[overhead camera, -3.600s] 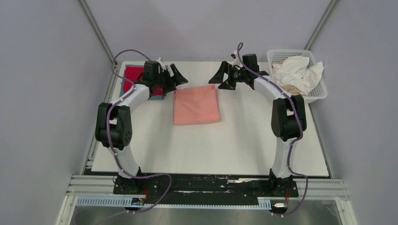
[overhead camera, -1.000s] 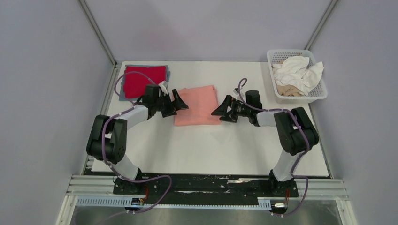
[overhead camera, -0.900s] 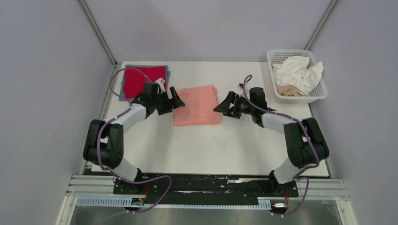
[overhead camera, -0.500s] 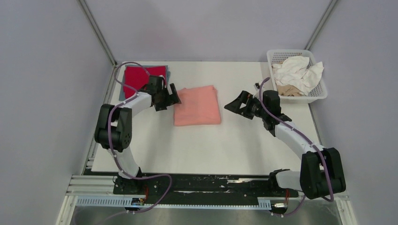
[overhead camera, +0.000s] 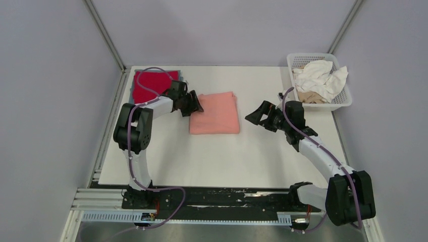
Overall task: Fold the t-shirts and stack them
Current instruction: Put the neatly folded tshirt into the corner of the board with the left arm
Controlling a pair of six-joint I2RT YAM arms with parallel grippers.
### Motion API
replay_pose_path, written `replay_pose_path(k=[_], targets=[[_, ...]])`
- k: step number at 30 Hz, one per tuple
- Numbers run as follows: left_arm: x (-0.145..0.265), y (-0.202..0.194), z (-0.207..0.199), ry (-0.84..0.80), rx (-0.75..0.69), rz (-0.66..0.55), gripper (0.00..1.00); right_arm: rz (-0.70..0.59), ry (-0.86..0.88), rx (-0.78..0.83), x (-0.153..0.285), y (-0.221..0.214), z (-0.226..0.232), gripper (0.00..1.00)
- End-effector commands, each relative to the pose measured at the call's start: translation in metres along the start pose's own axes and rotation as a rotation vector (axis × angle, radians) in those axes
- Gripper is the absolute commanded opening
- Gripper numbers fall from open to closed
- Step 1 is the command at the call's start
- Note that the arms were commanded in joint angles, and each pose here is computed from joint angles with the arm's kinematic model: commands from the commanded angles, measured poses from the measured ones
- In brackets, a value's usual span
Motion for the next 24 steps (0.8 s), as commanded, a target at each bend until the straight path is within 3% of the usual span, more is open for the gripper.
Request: replay_pose_path(k=[1, 6, 10, 17, 24], targets=[[-0.025, -0.036, -0.003, 0.150, -0.004, 0.139, 0.55, -0.029, -0.021, 0.022, 0.004, 0.004, -0.003, 1.00], [-0.034, -0.039, 0.001, 0.379, -0.071, 0.152, 0.26, -0.027, -0.030, 0.017, 0.004, 0.004, -0.004, 1.00], [-0.034, -0.027, 0.005, 0.467, -0.108, 0.126, 0.02, -0.036, -0.042, 0.019, 0.005, 0.005, -0.007, 1.00], [-0.009, 0.042, 0.004, 0.620, -0.309, -0.074, 0.00, -0.091, -0.097, 0.037, 0.008, 0.010, -0.015, 1.00], [0.036, 0.127, -0.007, 0.546, -0.475, -0.328, 0.00, -0.125, -0.121, 0.064, 0.011, 0.014, -0.017, 1.00]])
Point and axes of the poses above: each gripper's point midway between its finger pads, its own x axis back along the fingers, its own z axis along the line the jaws close on, y = z × x, the point moved 5 cm from there along x, back along the fingers, and after that the axes turned 12 degrees about -x, right-handed, at the moved point
